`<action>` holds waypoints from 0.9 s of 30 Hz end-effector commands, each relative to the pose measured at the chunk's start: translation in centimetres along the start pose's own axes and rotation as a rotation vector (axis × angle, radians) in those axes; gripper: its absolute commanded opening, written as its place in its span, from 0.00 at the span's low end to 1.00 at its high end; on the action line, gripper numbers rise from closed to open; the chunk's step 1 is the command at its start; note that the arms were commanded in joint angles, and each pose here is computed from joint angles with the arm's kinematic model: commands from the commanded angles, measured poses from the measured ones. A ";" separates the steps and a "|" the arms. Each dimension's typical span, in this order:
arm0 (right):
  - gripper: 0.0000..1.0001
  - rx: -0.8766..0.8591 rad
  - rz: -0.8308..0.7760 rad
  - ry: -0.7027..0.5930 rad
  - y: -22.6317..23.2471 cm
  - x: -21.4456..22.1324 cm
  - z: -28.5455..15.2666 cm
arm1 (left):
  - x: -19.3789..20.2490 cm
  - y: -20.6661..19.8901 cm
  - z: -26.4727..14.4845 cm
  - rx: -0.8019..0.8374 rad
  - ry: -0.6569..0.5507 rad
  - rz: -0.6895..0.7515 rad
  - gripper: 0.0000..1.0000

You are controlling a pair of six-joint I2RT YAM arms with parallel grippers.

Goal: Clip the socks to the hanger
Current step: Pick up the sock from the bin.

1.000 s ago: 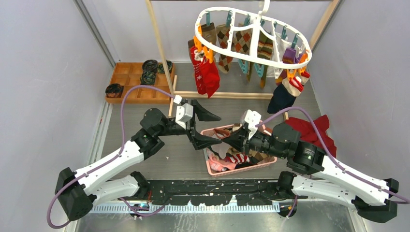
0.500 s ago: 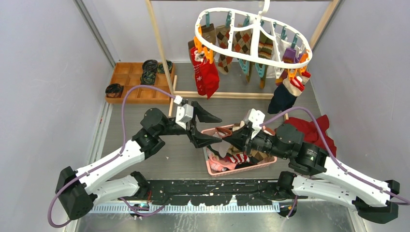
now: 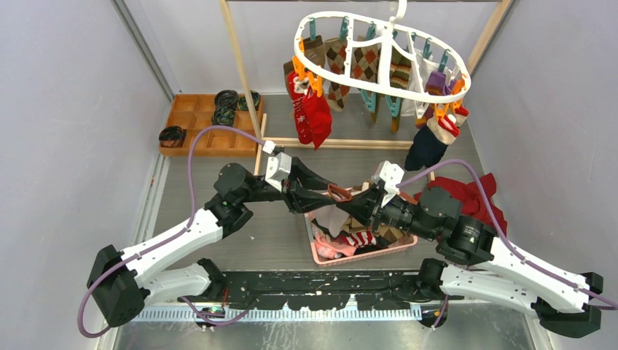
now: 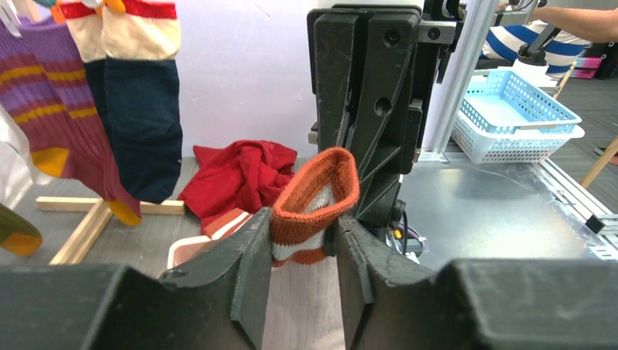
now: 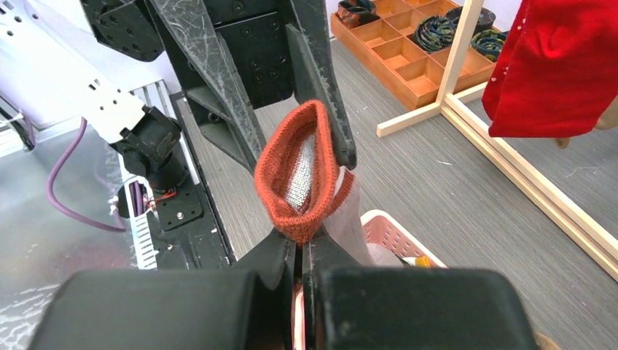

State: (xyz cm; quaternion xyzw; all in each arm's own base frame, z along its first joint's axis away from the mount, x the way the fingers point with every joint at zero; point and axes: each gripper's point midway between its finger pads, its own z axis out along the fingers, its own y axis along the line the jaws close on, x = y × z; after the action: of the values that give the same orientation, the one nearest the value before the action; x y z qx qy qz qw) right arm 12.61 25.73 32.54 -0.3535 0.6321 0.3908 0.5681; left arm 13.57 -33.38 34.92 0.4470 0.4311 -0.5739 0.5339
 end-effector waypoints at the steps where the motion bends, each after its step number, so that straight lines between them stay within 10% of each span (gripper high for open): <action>1: 0.01 0.042 0.021 -0.080 -0.5 -2.2 -0.2 | -1.9 -0.4 0.3 0.026 -0.074 0.020 0.33; 9: 0.03 0.175 0.042 -0.108 -2.8 -2.6 -1.3 | -2.1 -0.8 0.2 0.033 -0.096 -0.017 0.01; 27: 0.71 0.485 -0.073 -0.063 -8.0 -4.0 -9.9 | -2.3 3.1 0.3 -0.385 0.060 -0.195 0.00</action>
State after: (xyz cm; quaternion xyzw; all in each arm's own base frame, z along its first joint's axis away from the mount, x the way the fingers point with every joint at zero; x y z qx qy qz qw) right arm 15.48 17.66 33.86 -0.2439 0.6724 0.2753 0.6423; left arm 15.93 -33.70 35.87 0.3201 0.5744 -0.5538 0.5108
